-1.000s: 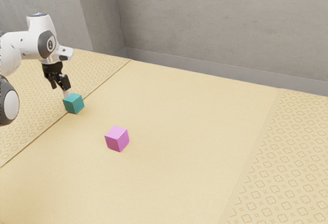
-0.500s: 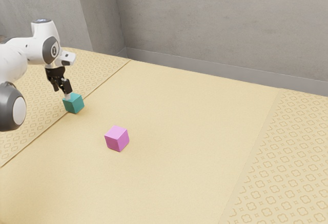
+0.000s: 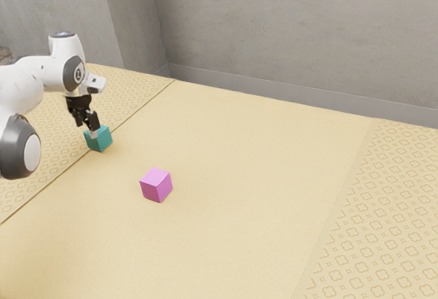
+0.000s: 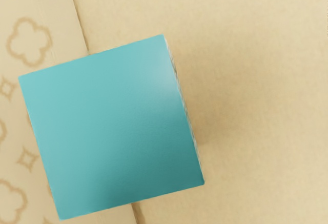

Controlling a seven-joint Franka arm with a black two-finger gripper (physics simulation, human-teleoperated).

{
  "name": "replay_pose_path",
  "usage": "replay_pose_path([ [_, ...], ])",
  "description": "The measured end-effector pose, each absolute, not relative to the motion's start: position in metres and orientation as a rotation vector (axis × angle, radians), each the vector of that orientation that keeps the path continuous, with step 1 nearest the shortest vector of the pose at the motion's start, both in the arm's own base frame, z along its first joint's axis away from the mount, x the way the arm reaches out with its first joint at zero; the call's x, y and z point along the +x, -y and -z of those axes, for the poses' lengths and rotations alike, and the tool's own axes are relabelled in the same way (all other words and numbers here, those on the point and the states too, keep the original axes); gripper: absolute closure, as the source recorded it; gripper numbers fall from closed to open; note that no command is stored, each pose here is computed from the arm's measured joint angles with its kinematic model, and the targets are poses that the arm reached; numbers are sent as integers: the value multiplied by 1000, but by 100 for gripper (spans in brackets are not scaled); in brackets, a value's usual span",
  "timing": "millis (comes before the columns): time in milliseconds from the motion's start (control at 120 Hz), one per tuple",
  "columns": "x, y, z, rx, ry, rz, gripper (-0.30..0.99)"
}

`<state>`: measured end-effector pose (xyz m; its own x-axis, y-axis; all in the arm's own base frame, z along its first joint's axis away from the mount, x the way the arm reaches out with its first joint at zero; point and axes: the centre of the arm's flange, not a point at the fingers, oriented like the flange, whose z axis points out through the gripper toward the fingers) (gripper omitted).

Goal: Pick up the blue block with one arm, and put the blue block on the pink block with one arm

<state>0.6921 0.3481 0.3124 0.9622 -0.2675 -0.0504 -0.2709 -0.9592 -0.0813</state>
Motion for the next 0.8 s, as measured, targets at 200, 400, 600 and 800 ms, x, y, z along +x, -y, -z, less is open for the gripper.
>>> replay_pose_path([
  [200,694,-350,-309,-3025,-398,-45,0],
  [400,694,-360,-300,-3026,-370,-41,0],
  [600,701,-364,-300,-3034,-335,41,0],
  [800,709,-369,-284,-3067,-281,143,0],
])
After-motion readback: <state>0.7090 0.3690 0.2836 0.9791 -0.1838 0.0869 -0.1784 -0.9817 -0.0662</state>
